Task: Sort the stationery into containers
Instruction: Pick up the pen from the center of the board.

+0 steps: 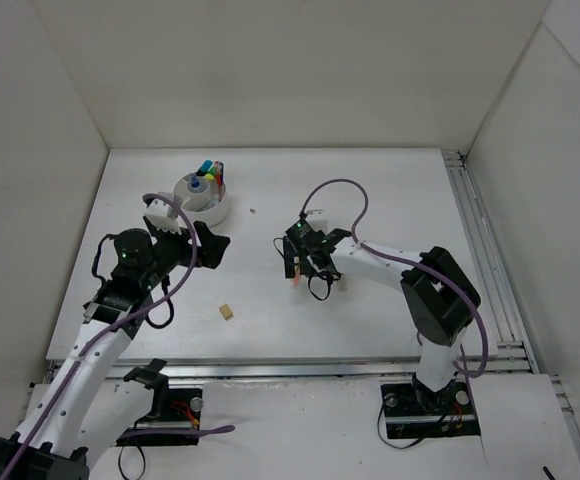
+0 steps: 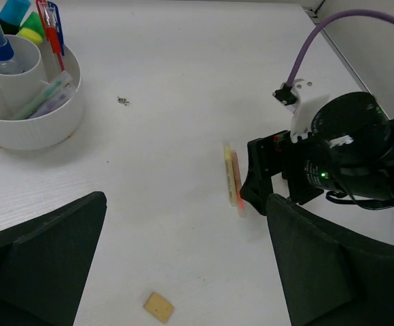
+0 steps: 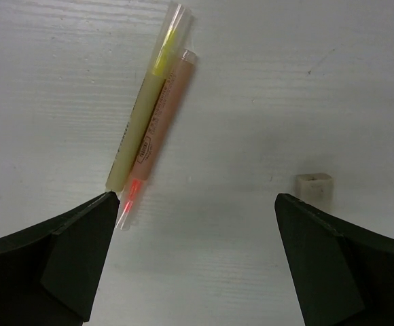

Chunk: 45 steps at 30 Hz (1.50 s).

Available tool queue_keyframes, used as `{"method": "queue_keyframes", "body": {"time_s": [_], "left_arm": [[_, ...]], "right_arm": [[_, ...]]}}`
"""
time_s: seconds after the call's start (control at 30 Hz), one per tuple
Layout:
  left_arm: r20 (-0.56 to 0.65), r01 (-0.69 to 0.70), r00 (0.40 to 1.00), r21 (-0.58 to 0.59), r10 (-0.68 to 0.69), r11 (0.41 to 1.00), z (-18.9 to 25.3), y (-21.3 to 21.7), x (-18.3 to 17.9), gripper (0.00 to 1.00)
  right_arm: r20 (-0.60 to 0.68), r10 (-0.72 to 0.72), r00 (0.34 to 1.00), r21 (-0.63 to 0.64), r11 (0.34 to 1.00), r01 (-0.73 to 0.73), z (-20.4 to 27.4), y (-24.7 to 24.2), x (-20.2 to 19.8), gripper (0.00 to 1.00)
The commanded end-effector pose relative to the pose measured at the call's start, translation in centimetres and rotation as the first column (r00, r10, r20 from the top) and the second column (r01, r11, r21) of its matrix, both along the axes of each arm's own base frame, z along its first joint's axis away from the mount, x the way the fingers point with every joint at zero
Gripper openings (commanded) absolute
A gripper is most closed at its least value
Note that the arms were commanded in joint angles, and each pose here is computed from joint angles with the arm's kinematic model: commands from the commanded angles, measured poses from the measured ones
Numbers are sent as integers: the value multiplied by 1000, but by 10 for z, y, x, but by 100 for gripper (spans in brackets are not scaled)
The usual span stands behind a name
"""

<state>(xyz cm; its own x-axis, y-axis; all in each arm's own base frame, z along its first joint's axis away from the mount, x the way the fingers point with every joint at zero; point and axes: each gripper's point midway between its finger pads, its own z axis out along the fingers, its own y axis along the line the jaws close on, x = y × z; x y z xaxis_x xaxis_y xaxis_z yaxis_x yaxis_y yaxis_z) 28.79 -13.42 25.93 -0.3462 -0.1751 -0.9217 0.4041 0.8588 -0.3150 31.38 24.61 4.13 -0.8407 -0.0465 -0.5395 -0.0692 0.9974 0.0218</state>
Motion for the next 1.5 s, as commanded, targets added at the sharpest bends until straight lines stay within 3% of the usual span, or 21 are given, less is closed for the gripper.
{"method": "queue_keyframes", "body": {"time_s": [0.0,0.37,0.57,0.73,0.9,1.1,1.27,1.4,1.47], "left_arm": [[31,-42,999,-25,42,999,15,0,1,100],[80,-48,996,17,46,999,12,-4,-11,100],[77,-59,996,40,55,997,8,-4,-10,100],[60,-67,996,52,63,996,1,-5,-4,100],[20,-66,998,77,65,995,-11,-8,4,100],[16,-54,998,89,53,995,-14,-9,4,100],[71,166,981,193,-182,967,-21,-42,-12,100],[113,320,923,303,-367,898,-32,-72,-30,100],[142,377,878,386,-458,842,-38,-81,-39,100]], "right_arm": [[72,-54,996,23,998,52,13,10,24,98],[42,-57,998,-23,998,58,-9,10,24,97],[9,-54,999,-35,998,54,-16,-4,4,90],[-2,-18,1000,-27,999,18,-14,-2,-8,71],[-9,28,1000,-17,999,-28,-12,8,-17,42],[-31,71,997,3,997,-71,-10,9,-34,15],[-33,215,976,102,972,-210,19,22,-49,2],[-74,338,938,256,916,-310,51,34,-73,0],[-160,411,898,344,876,-339,66,35,-96,0]]}}
